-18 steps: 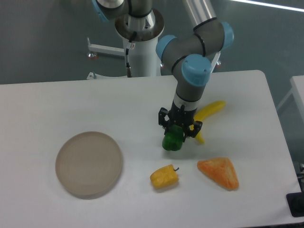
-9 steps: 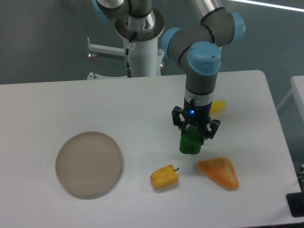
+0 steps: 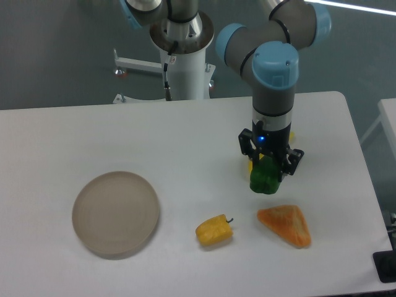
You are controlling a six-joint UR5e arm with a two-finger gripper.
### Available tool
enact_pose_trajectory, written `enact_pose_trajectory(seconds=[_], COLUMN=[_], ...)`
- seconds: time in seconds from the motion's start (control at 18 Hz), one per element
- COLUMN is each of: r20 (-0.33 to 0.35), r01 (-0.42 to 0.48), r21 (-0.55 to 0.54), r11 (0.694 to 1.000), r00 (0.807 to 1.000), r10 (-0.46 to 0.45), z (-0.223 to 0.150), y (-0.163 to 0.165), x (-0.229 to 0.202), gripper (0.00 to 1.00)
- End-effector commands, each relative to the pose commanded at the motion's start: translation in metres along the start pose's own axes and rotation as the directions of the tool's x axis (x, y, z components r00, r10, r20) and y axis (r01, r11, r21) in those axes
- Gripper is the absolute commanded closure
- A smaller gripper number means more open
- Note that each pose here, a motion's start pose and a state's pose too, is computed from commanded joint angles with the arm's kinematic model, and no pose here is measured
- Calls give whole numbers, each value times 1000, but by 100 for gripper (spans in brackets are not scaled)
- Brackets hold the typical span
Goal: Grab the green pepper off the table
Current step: 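Lift the held green pepper up off the table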
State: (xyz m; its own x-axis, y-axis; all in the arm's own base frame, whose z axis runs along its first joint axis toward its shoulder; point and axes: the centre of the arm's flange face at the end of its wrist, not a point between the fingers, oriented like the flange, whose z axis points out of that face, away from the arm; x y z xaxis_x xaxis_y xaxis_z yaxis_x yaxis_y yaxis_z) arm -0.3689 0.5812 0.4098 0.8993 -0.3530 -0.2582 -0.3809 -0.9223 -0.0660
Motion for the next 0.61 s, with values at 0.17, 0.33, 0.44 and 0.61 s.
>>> enact_pose_trajectory(seconds=[0.17, 0.33, 0.44, 0.61], r20=[6, 13, 18, 20], r01=[-31, -30, -28, -27], r21=[-15, -12, -10, -8], r11=[999, 999, 1000, 1000], r00=[1000, 999, 999, 999], r10=[31, 30, 28, 27], z=[0, -2, -3, -3], y=[1, -1, -2, -4], x=[1, -1, -2, -3], gripper=[67, 67, 67, 67])
